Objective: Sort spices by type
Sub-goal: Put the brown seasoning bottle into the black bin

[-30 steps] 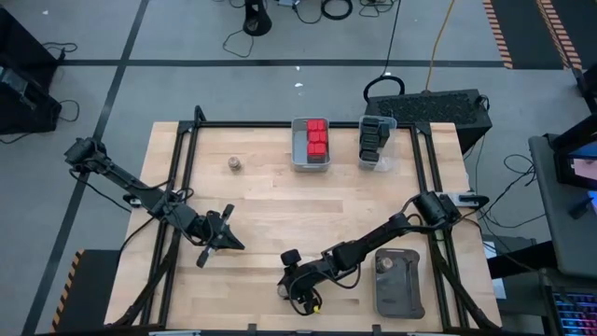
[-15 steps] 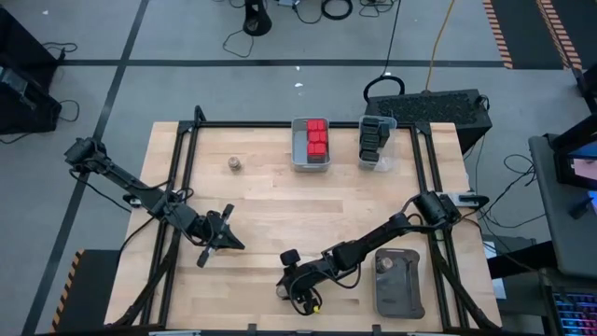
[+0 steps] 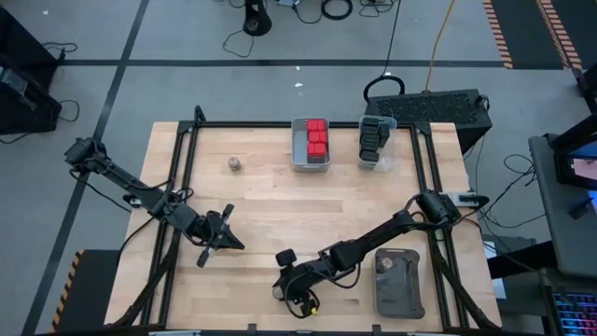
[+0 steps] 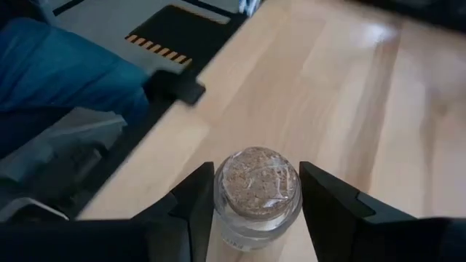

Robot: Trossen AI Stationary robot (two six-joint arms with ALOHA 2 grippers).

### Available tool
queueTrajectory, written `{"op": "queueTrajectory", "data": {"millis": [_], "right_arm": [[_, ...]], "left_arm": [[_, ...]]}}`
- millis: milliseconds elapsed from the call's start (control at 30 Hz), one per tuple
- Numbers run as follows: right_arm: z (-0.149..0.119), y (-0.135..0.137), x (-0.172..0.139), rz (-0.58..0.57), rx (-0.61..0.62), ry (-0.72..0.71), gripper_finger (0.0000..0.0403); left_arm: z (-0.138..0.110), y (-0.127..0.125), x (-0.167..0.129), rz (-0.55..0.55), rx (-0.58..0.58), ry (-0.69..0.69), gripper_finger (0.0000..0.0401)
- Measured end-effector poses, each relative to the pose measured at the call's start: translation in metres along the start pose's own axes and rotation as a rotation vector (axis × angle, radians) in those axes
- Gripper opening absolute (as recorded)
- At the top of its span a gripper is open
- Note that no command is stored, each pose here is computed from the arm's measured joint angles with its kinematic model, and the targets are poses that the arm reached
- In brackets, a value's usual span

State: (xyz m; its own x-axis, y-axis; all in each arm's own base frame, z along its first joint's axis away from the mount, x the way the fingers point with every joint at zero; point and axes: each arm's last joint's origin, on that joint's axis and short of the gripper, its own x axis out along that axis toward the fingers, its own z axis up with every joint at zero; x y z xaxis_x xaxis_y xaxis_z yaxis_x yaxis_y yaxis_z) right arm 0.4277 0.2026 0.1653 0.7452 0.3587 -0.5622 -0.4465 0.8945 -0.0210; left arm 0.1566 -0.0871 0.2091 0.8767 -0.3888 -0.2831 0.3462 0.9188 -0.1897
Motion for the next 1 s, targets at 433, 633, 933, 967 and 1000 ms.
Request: {"op": "queueTrajectory", "data": {"millis": [433, 633, 933, 967, 1000], "right_arm": [[0.064, -0.003, -0.095, -0.02, 0.073, 0.314, 0.0154], [0.065, 0.013, -0.167, -0.205, 0.181, 0.386, 0.0155], [0.002, 0.068, -0.251, -0.37, 0.525, 0.277, 0.0156], [-0.008, 0.074, -0.254, -0.368, 0.559, 0.269, 0.0156], [-0.017, 0.08, -0.256, -0.363, 0.585, 0.261, 0.0156]], "left_arm": [[0.0, 0.0, 0.0, 0.001, -0.001, 0.003, 0.0009], [0.0, 0.0, 0.0, 0.003, -0.002, -0.003, 0.0009], [0.0, 0.0, 0.0, 0.004, -0.001, -0.003, 0.0009], [0.0, 0.0, 0.0, 0.005, -0.001, -0.003, 0.0009], [0.0, 0.0, 0.0, 0.006, -0.001, -0.003, 0.0009]]}}
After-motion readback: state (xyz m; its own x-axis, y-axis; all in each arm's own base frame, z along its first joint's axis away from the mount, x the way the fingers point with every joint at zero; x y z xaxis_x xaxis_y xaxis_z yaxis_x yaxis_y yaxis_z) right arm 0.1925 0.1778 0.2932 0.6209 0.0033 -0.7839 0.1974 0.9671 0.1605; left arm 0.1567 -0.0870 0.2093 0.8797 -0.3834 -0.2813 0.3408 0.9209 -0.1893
